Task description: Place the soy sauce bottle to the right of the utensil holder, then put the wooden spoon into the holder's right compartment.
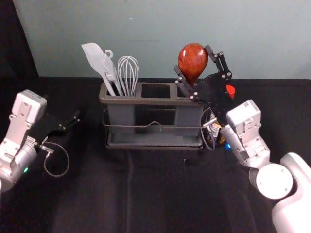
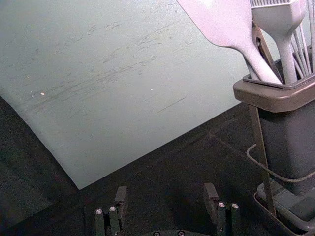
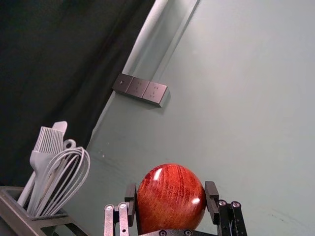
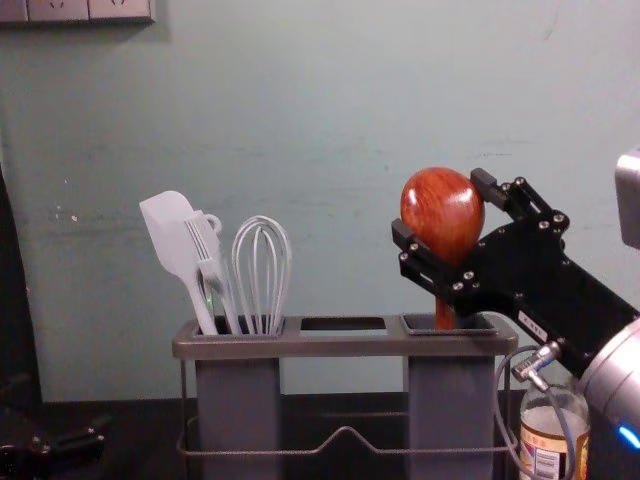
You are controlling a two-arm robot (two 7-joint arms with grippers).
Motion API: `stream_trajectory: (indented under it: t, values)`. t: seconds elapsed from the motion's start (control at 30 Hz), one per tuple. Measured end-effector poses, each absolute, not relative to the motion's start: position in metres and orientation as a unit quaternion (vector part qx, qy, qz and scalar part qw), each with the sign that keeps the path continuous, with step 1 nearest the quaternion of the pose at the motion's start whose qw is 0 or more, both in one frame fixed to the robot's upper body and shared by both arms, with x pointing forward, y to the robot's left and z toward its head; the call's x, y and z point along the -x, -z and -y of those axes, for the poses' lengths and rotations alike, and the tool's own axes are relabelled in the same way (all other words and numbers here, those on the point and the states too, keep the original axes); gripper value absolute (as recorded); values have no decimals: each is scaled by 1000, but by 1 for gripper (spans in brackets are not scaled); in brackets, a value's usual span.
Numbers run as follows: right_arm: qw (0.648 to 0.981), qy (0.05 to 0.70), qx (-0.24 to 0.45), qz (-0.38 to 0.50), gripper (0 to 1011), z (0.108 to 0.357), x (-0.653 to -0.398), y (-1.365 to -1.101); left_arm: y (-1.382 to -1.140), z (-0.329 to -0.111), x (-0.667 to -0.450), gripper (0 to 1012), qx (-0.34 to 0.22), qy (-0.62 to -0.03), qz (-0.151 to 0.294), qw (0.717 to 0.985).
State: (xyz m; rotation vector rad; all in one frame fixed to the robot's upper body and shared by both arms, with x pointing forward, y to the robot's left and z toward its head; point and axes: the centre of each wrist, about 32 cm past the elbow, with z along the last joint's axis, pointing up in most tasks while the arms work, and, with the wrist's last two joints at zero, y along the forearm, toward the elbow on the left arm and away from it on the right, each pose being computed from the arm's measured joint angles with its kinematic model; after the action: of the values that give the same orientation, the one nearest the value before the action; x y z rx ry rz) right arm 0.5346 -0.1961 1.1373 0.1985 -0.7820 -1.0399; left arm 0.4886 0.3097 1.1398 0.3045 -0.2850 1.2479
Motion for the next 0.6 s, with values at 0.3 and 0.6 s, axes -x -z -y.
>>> stream_trajectory:
  t: [0.3,0.6]
  values:
    - [789,486,-96,363,861,197,-533,-1132,-1140,-310,-489,1000,-141,-580,132,791]
    - [786,489,-100,365,925,197,-533,-1132,-1140,-310,-489,1000,-141,-580,132,791]
